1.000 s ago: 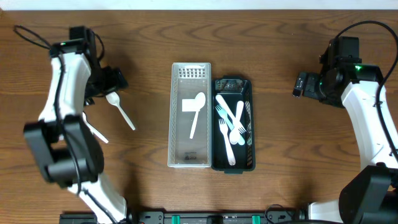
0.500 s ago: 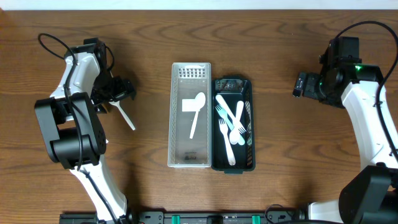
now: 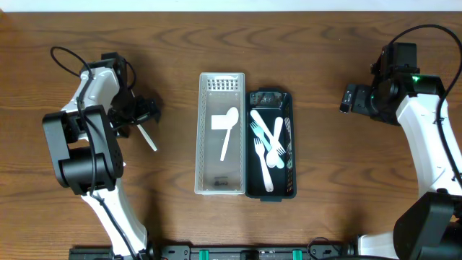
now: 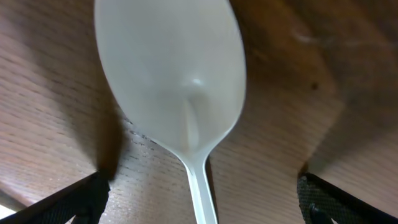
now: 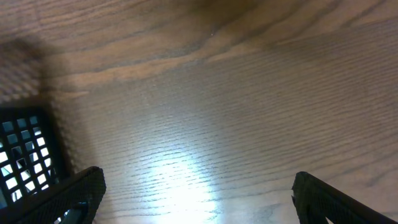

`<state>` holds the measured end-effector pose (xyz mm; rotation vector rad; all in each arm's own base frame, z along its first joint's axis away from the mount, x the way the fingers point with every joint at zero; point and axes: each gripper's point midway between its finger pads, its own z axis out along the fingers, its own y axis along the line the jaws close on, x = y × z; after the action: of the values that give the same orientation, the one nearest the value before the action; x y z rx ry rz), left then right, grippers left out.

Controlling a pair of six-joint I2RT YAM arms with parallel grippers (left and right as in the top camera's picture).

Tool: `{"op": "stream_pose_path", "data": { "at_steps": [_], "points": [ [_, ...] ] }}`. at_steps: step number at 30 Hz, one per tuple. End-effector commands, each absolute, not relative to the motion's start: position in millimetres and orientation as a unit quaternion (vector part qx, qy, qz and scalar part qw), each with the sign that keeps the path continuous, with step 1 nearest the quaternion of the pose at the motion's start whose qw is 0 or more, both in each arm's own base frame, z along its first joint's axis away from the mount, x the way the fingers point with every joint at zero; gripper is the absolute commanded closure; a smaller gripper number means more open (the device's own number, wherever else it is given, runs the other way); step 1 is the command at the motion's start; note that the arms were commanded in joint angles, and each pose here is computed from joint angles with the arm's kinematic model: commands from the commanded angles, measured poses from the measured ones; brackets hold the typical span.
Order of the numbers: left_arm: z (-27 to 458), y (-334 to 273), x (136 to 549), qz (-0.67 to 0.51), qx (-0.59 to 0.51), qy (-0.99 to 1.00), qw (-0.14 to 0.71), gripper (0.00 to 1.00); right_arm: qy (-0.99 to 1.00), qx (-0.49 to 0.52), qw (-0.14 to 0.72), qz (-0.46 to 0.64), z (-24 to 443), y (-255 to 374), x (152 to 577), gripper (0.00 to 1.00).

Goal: Pack container

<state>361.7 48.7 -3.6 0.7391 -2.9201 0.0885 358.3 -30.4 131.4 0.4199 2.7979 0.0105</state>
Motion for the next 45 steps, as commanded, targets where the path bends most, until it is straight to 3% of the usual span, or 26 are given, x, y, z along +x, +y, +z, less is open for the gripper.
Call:
{"op": "stream_pose_path", "data": {
  "at_steps": [1, 7, 9, 14, 17, 19, 22, 28, 37, 45],
  "points": [
    [-15, 47, 355, 0.028, 0.243, -0.967, 0.077, 0.01, 0.979, 0.141, 0.149, 0.004, 127, -31, 357, 0.01],
    [-16, 47, 353, 0.028, 0.243, -0.966, 0.078, 0.01, 0.979, 0.141, 0.149, 0.004, 127, -31, 357, 0.01],
    [-16, 47, 353, 0.028, 0.243, -0.966, 0.079, 0.05, 0.979, 0.141, 0.149, 0.004, 127, -31, 357, 0.01],
    [-16, 46, 353, 0.028, 0.243, -0.966, 0.079, 0.43, 0.979, 0.141, 0.149, 0.004, 127, -31, 357, 0.01],
    [-16, 47, 353, 0.028, 0.243, -0.966, 0.079, 0.56, 0.979, 0.141, 0.149, 0.004, 127, -31, 357, 0.01],
    [-16, 47, 353, 0.028, 0.243, -0.966, 0.079, 0.65, 0.979, 0.141, 0.149, 0.004, 127, -31, 357, 0.01],
    [-16, 47, 353, 0.028, 0.243, -0.966, 0.079, 0.66, 0.979, 0.141, 0.149, 0.004, 127, -31, 357, 0.01],
    [-16, 47, 353, 0.028, 0.243, -0.966, 0.079, 0.91, 0.979, 0.141, 0.149, 0.004, 127, -31, 357, 0.01],
    [2, 47, 355, 0.028, 0.233, -0.97, 0.067, 0.94, 0.979, 0.141, 0.149, 0.004, 127, -31, 357, 0.01],
    [113, 6, 370, 0.038, 0.171, -0.984, -0.038, 0.94, 0.978, 0.141, 0.153, 0.004, 128, -31, 359, 0.01]
  ]
}}
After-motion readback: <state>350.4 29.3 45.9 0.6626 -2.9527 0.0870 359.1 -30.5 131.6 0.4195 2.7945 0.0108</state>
